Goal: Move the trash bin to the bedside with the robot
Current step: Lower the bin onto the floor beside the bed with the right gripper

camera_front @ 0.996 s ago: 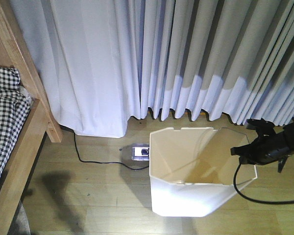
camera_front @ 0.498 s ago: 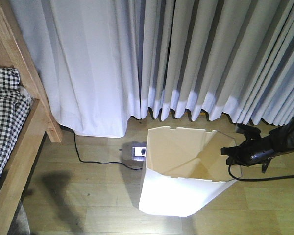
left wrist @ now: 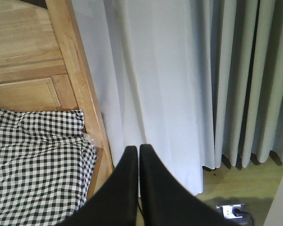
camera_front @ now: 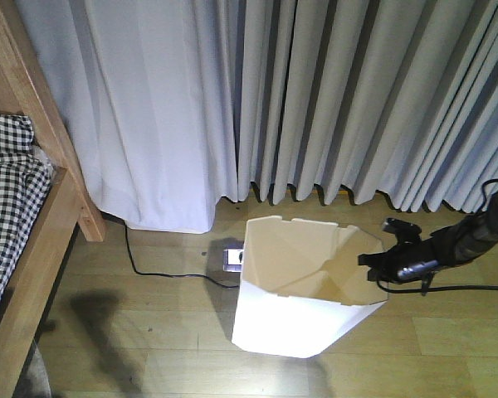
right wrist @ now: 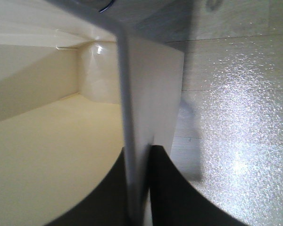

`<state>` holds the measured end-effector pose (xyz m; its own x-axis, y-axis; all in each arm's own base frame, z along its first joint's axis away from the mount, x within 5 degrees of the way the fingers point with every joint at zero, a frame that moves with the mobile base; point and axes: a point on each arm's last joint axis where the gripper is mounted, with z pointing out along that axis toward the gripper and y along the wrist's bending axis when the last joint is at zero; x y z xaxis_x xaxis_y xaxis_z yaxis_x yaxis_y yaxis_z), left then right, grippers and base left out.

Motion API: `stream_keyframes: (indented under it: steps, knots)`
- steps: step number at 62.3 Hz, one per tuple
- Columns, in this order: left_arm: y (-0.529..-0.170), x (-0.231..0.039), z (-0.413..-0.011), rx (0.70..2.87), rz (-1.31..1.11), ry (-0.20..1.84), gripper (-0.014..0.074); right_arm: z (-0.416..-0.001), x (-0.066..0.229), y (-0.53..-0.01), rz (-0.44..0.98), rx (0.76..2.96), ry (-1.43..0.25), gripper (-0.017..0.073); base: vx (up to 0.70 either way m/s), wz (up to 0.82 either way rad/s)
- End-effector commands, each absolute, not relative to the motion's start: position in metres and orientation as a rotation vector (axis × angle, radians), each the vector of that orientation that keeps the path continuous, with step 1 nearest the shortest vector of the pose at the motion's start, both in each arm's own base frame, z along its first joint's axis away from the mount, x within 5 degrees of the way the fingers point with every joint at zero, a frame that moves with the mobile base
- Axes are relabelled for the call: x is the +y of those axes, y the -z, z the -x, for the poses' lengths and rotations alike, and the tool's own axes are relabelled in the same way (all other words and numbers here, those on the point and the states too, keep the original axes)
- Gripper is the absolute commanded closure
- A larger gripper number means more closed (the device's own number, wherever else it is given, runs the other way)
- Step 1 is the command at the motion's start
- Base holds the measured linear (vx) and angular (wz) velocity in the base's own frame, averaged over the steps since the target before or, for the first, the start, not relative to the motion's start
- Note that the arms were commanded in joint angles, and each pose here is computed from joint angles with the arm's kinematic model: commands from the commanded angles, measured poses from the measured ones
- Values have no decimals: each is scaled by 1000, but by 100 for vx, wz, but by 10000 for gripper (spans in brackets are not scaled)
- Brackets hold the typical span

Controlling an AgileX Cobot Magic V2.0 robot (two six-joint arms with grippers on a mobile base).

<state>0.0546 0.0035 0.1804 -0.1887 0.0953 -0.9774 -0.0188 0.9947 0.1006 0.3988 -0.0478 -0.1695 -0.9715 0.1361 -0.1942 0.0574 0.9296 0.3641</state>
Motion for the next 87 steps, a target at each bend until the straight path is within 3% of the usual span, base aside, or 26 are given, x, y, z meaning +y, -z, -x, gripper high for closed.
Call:
stream_keyframes:
  steps: [1, 26, 58, 78, 87]
  knots:
    - [-178, 2, -56, 1704, -61, -85, 599, -427, -36, 136, -157, 2760, -737, 565, 0, 0]
    - [-178, 2, -56, 1704, -61, -85, 599, -437, -18, 159, -156, 2768, -640, 559, 0, 0]
    - [-178, 2, -56, 1704, -61, -85, 599, -420, -17, 190, -137, 2824, -549, 530, 0, 0]
    - [-178, 2, -56, 1704, -61, -85, 599, -431, -9, 200, -98, 2781, -690, 508, 0, 0]
    - [-178, 2, -56, 1704, -61, -85, 599, -434, -11, 200, -100, 2773, -663, 503, 0, 0]
